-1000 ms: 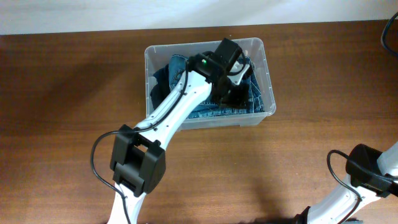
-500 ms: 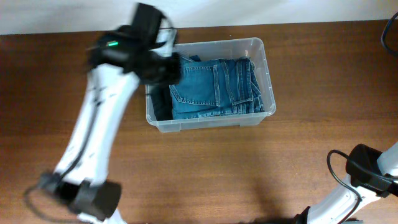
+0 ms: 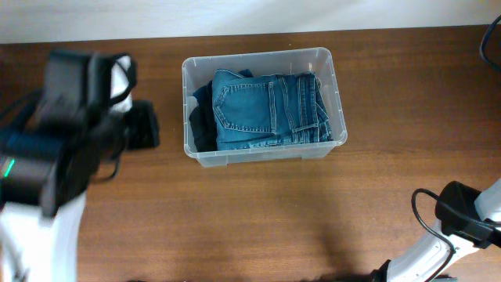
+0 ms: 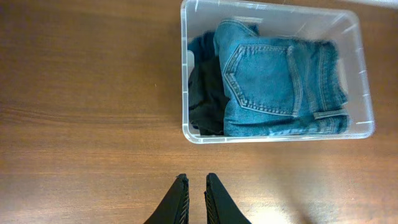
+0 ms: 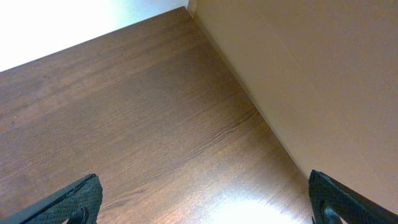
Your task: Pack container
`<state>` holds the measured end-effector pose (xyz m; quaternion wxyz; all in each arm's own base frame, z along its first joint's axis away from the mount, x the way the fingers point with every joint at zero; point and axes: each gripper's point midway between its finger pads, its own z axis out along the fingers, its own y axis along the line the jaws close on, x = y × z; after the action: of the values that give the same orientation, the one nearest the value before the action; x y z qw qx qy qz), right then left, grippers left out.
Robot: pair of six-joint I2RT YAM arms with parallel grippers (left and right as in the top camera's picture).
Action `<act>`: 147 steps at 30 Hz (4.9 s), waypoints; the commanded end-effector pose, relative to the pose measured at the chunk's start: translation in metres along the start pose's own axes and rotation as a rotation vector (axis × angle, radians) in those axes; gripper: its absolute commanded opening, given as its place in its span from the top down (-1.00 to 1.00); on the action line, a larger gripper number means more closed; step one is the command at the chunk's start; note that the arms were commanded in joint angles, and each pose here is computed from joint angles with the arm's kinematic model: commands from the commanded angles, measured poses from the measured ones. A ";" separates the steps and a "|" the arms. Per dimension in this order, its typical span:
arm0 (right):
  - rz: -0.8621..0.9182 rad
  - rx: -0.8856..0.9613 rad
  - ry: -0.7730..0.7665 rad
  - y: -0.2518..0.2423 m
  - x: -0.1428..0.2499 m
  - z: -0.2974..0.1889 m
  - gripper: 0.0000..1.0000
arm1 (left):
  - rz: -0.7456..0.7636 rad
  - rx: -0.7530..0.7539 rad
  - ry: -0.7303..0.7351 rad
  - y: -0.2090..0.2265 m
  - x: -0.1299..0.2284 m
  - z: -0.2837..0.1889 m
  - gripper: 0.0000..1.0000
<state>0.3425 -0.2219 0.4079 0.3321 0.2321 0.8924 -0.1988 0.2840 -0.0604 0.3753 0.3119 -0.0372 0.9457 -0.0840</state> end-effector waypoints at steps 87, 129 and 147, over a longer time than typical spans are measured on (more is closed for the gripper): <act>0.001 0.009 0.009 -0.002 0.002 0.001 -0.97 | -0.394 -0.011 -0.357 0.081 0.168 0.073 -0.99; 0.001 0.009 0.009 -0.002 0.002 0.001 -0.96 | -0.418 0.094 -1.031 0.106 0.125 0.097 -0.99; 0.001 0.009 0.009 -0.002 0.002 0.001 -0.97 | -0.232 -0.060 -0.918 0.116 0.147 0.133 -0.99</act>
<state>0.3425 -0.2219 0.4079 0.3321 0.2321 0.8924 -0.1988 0.2430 0.0135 0.1729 0.6875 -0.1980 0.6923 -0.0936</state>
